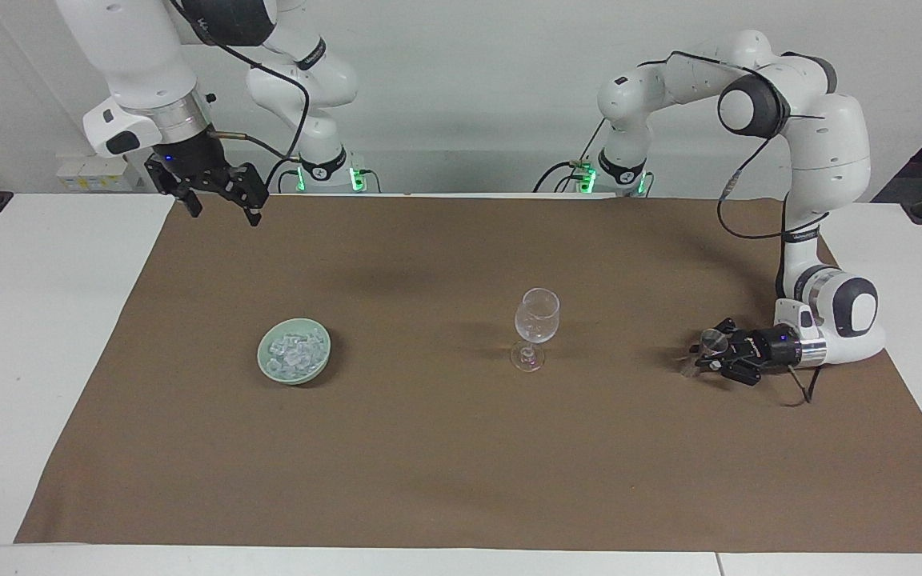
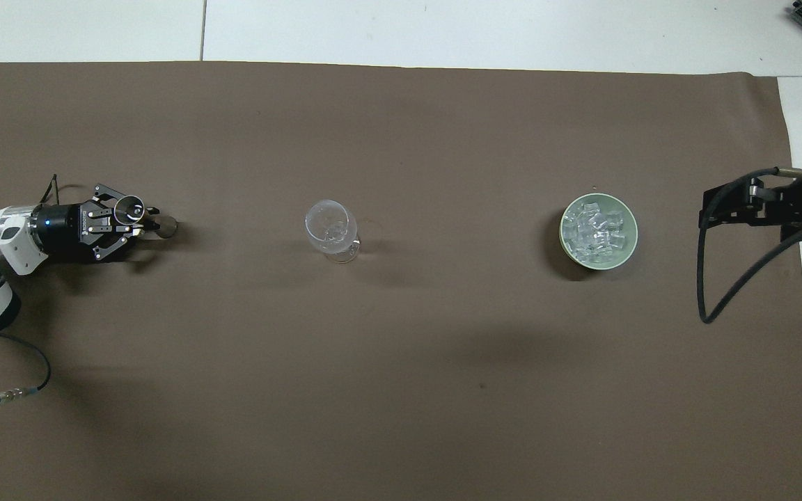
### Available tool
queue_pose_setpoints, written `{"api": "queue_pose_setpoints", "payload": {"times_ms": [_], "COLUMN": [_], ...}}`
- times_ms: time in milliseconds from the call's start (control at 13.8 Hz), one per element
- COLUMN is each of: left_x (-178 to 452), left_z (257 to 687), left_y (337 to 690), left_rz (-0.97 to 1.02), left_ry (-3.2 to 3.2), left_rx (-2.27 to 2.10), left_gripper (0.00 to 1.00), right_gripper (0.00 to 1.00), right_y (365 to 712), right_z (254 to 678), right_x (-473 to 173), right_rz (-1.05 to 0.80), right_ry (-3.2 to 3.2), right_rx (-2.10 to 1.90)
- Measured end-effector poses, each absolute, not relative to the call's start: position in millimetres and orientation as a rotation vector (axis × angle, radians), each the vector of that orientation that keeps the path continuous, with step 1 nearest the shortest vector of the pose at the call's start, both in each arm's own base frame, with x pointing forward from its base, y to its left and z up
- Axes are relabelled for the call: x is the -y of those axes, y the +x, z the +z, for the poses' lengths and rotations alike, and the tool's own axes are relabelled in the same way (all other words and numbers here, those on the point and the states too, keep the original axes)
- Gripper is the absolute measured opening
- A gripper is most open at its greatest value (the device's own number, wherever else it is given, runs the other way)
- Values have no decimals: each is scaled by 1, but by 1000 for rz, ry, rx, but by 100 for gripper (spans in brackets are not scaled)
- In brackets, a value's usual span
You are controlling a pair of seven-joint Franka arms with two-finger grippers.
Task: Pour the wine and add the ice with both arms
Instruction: 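Lift the metal cup with the left gripper toward the clear glass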
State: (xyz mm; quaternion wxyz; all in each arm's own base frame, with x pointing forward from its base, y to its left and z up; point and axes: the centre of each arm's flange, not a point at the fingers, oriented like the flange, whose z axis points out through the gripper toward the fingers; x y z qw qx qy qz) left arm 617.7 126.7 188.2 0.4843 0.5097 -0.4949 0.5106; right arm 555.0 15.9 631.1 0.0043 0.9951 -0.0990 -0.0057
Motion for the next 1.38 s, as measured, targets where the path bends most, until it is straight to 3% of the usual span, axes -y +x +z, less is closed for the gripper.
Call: {"api": "queue_pose_setpoints", "payload": {"times_ms": [580,942,1160,1377], "left_x": [-119,-106,-67,-18], "left_z": [202,278,331,358], "left_y": [625,640,649,653], "left_rz": [1255,1216,1158,1128], "left_ry": [1216,1230,1222,1214], "left_rx": [1226,1267,1320,1391], "left_gripper": [22,21,21,21], "right_gripper": [100,100,100,100], "right_y": [555,555,555,555], "right_z": [631,631,631,631], "right_x": [-16,-16,-16,-16], "right_rz": [-18,-18,-18,-18], "right_ry": [3118,3118,3118,3118], "right_rx": [310,310,310,310]}}
